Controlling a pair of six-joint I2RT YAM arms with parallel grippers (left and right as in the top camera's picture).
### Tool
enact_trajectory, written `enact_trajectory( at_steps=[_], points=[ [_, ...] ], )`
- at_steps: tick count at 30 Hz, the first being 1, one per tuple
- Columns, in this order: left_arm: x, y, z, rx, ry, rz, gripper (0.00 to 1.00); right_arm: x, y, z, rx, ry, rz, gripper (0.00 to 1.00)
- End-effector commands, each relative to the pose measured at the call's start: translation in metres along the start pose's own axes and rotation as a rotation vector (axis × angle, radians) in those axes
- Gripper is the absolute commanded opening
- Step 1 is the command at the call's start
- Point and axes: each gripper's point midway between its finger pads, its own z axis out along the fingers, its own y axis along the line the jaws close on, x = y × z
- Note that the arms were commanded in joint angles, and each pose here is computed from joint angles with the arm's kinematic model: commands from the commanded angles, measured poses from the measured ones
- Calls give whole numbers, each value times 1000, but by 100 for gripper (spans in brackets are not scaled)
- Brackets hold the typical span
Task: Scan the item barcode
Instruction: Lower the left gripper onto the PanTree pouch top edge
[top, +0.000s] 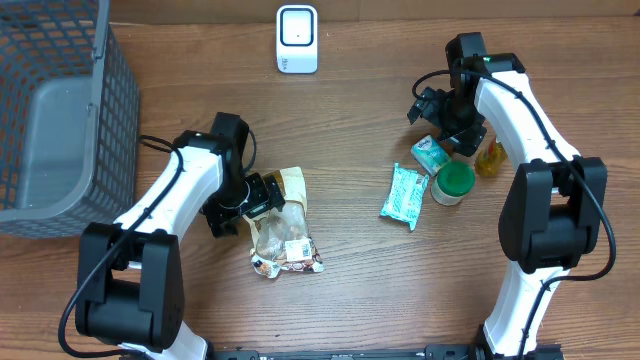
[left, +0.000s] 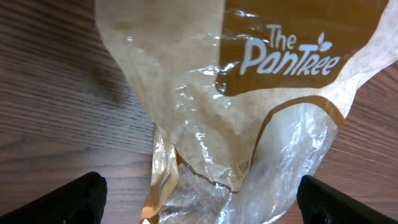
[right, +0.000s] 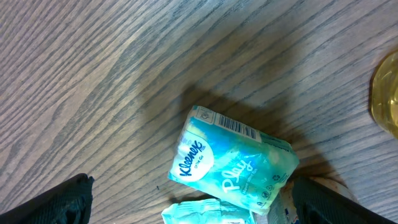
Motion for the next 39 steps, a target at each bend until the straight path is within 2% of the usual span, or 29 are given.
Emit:
enact_trajectory(
  at_steps=[1,6,12,24,33,39],
  points=[
    [3,-4,-2,-39,-49,76,100,-9,7,-16,-34,-39,-4,100],
    [12,-17,7,-37,-58,137,100,-9,7,-16,-34,-39,-4,100],
    [10,-7,14,-98,-93,77,100,-9,7,-16,-34,-39,-4,100],
    [-2,-11,25,-41,-145,-19,96,-9,7,-16,-34,-39,-4,100],
    [-2,-11,26,-40,-149,-26,96,-9,7,-16,-34,-39,-4,100],
    [0,-5,36,-42,-151,-55,87,-9,7,-16,-34,-39,-4,100]
  ],
)
